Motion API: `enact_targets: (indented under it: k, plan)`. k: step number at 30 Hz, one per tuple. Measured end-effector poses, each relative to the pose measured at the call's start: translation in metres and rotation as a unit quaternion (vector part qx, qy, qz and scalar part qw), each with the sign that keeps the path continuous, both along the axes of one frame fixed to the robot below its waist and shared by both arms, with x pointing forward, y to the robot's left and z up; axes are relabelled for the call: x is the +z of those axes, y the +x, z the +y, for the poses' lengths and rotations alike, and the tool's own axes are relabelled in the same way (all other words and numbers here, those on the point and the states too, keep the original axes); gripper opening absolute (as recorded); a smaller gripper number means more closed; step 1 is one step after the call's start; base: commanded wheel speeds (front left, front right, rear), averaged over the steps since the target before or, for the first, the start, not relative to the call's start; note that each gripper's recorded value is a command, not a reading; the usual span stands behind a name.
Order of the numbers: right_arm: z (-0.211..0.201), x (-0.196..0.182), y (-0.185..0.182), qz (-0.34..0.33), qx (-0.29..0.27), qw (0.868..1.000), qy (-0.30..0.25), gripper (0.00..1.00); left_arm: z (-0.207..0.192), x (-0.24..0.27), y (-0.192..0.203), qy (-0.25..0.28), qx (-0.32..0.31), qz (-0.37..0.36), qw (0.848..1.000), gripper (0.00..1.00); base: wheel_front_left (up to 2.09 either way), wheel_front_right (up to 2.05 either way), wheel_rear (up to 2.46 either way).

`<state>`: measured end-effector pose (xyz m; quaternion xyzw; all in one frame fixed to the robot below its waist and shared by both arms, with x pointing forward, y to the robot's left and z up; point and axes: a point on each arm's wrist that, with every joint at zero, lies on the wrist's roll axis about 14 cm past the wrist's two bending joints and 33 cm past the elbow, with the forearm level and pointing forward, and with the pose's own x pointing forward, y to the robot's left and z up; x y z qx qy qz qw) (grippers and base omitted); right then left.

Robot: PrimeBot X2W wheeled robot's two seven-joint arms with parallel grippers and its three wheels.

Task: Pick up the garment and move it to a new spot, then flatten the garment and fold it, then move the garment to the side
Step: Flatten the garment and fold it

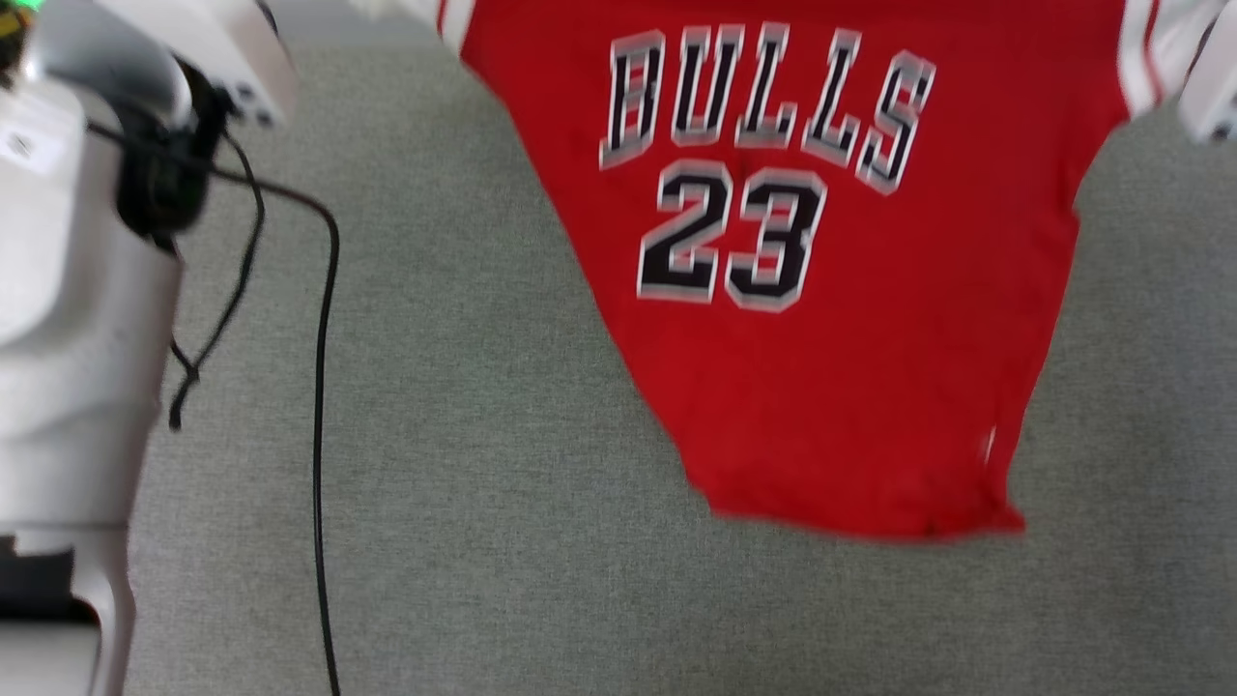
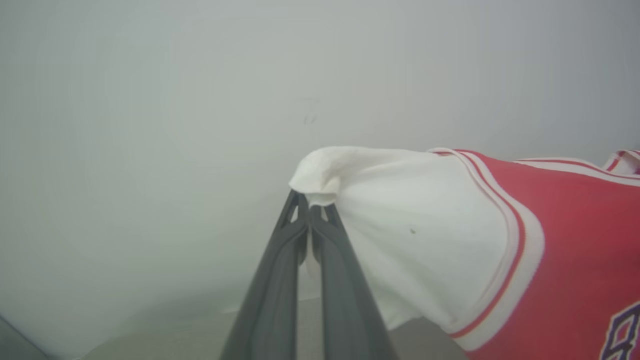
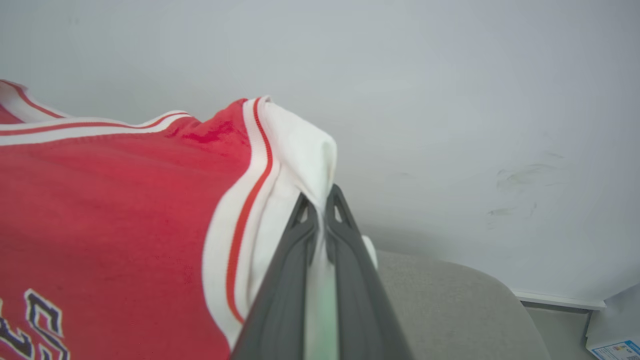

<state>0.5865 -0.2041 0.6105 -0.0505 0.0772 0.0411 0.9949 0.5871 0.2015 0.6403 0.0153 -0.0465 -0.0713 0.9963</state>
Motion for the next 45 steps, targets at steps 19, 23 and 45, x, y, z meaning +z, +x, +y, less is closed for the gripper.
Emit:
enact_targets:
  k: [19,23,45]
  plan:
    - [0.022,0.108,0.096,-0.174,0.005,0.984,-0.030,0.00,0.034,0.088,0.085,-0.001,0.041,-0.160,0.986,0.00,0.00,0.00,0.00]
    - [0.032,0.074,0.116,-0.148,0.015,0.989,-0.026,0.00,0.040,0.053,0.102,-0.010,0.045,-0.138,0.989,0.00,0.00,0.00,0.00]
    - [0.057,-0.163,0.089,0.064,0.048,0.996,0.041,0.00,0.031,-0.181,0.073,-0.100,0.048,0.094,0.989,0.00,0.00,0.00,0.00]
